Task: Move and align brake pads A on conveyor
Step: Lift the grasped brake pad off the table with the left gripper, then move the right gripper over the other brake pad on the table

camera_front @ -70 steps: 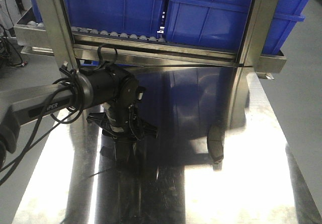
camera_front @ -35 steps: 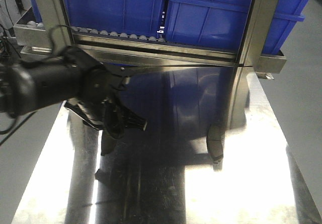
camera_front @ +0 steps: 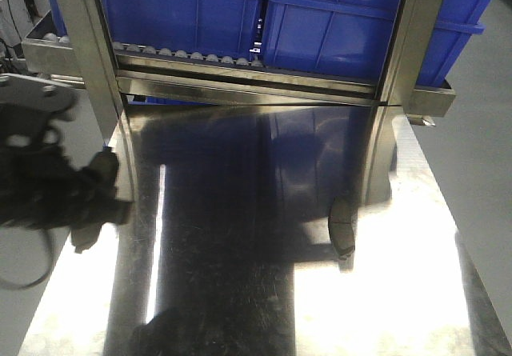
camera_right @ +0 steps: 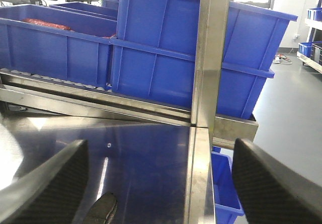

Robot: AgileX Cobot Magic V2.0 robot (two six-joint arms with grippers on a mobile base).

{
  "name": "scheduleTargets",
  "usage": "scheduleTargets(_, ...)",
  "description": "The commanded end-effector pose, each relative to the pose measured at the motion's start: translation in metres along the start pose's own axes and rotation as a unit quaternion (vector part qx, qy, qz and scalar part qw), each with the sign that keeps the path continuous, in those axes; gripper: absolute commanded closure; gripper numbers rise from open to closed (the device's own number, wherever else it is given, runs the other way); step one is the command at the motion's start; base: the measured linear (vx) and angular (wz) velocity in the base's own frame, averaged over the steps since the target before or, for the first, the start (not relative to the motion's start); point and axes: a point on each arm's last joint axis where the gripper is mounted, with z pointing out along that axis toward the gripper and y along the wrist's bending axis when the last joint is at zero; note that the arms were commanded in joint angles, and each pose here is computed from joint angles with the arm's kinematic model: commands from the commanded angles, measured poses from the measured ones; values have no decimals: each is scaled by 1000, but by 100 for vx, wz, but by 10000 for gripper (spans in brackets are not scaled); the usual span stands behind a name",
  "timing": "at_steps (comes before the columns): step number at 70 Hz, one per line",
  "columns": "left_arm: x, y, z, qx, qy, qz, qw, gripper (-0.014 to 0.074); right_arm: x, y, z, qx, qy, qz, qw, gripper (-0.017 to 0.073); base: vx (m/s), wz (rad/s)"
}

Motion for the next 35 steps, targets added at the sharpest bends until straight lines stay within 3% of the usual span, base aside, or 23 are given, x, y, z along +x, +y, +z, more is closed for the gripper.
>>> scheduleTargets(1, 2, 7, -38, 19, -89, 6, 996, 600, -15, -2, -1, 10, -45, -5, 999, 0, 0, 0)
scheduleTargets(18, 45, 26, -92, 38, -181, -3, 983, 600, -15, -2, -1, 10, -45, -5, 999, 0, 0, 0)
scheduleTargets(35, 92, 42, -122, 59, -268, -15, 961, 600, -15, -2, -1, 10, -45, -5, 999, 0, 0, 0)
